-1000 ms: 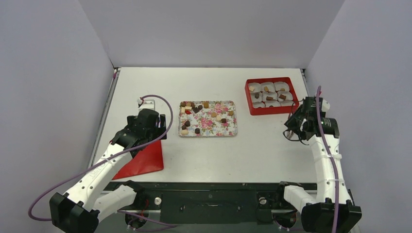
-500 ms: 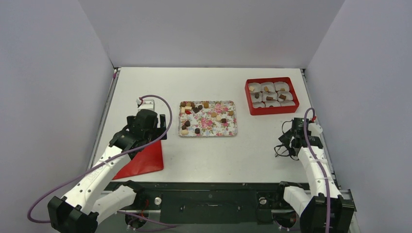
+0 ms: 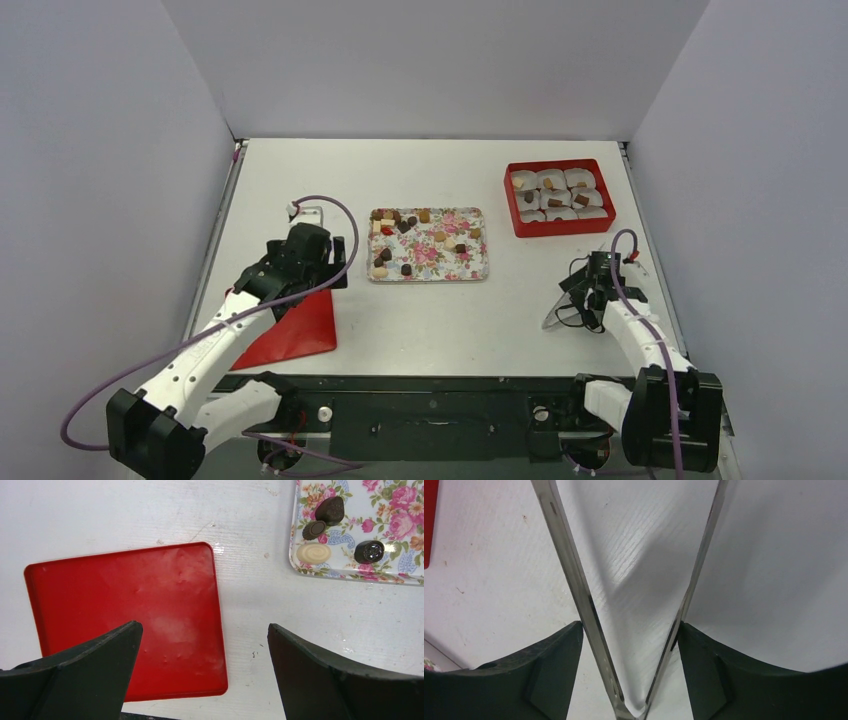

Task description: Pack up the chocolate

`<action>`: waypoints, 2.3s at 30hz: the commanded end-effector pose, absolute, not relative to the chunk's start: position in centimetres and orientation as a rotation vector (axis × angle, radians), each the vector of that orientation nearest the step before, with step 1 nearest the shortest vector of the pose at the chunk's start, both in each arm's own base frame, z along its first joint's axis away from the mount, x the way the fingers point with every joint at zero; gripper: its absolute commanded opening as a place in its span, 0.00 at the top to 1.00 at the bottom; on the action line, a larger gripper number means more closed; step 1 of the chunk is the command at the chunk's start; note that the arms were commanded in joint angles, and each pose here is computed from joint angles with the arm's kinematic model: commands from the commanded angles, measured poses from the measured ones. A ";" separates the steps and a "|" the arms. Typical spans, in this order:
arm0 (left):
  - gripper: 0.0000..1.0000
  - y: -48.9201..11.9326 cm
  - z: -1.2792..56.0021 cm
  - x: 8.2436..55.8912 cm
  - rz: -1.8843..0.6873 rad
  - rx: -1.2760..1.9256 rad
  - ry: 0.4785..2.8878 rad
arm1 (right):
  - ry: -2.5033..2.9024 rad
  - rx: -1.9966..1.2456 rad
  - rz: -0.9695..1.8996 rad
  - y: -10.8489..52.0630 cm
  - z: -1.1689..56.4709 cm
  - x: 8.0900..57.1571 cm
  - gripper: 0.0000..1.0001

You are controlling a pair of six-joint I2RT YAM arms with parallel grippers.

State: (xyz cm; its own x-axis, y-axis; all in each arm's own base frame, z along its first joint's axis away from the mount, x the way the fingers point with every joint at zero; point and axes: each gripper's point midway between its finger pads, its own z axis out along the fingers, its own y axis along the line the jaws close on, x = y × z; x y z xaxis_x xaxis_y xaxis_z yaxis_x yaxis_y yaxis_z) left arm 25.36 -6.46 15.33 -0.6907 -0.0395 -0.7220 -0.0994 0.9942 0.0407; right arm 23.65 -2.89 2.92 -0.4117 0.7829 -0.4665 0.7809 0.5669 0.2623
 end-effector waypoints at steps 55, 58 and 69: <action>1.00 -5.5 14.6 28.9 0.340 -0.396 2.468 | 2.184 0.511 0.628 11.6 20.4 30.2 0.22; 1.00 -5.8 18.9 29.0 0.256 -0.397 2.410 | 2.174 0.478 0.681 13.2 21.1 30.8 0.22; 1.00 -10.7 32.1 29.7 -0.243 -0.397 2.224 | 2.047 0.336 1.093 20.4 25.3 33.3 0.21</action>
State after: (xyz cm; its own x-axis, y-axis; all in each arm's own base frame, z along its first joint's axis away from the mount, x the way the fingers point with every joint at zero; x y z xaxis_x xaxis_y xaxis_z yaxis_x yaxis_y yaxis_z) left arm 30.21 -8.58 27.02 -0.6258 -0.3155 -0.7133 -0.2964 0.9421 -0.1567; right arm 31.18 17.06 19.85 -0.6924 0.5232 -0.4968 0.0544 0.7245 0.6872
